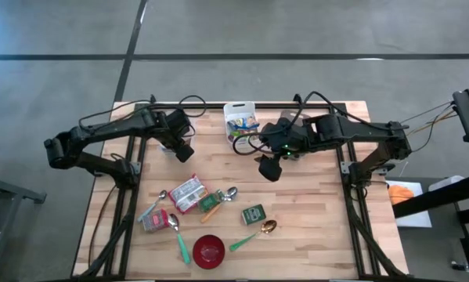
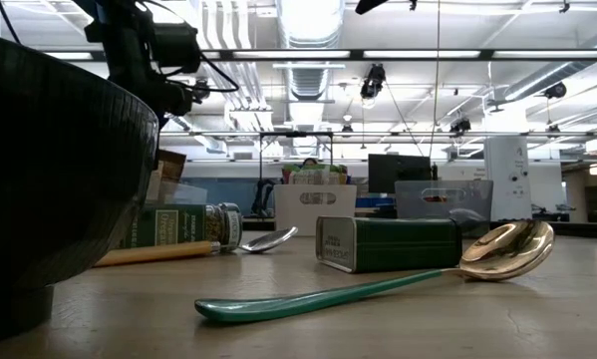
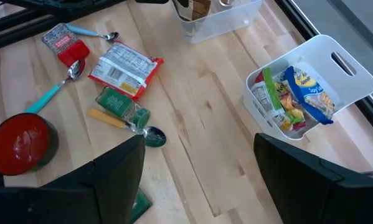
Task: Pick & Place Food Item
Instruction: Put the brown seasoning pack into the transparent bin
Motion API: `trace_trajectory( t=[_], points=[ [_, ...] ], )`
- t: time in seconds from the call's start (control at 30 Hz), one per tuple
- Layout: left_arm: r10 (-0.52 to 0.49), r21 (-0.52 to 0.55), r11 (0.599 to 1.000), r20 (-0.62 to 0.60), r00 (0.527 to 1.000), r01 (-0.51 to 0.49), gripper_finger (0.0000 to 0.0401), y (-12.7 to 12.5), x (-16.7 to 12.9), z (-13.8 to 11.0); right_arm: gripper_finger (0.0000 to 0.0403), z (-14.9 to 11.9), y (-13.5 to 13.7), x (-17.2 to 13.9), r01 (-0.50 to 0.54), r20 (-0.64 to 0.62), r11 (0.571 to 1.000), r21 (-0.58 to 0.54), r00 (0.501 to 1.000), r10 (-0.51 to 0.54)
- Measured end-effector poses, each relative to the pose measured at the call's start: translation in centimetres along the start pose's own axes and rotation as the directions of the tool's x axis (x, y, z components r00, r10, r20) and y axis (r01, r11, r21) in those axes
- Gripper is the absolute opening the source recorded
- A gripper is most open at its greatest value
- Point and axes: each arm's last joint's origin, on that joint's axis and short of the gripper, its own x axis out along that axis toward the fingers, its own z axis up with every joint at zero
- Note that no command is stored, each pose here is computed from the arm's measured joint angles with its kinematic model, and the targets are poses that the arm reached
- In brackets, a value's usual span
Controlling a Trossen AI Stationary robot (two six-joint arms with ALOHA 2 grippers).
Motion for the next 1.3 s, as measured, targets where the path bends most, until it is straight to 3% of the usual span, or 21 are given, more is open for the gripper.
trace_trajectory(
  t=[1.03,1.3],
  points=[
    [-0.002,-0.012,1.000,-0.022,1.000,0.002,0.0002,0.4,1.2,-0.6,0.0299,0.0,0.0,0.0,-0.009,-0.004,1.000,0.000,1.000,0.009],
    [-0.010,-0.013,1.000,-0.010,1.000,0.010,0.0083,0.3,0.7,-0.3,0.0299,0.0,0.0,0.0,-0.008,-0.004,1.000,0.000,1.000,0.008]
  ],
)
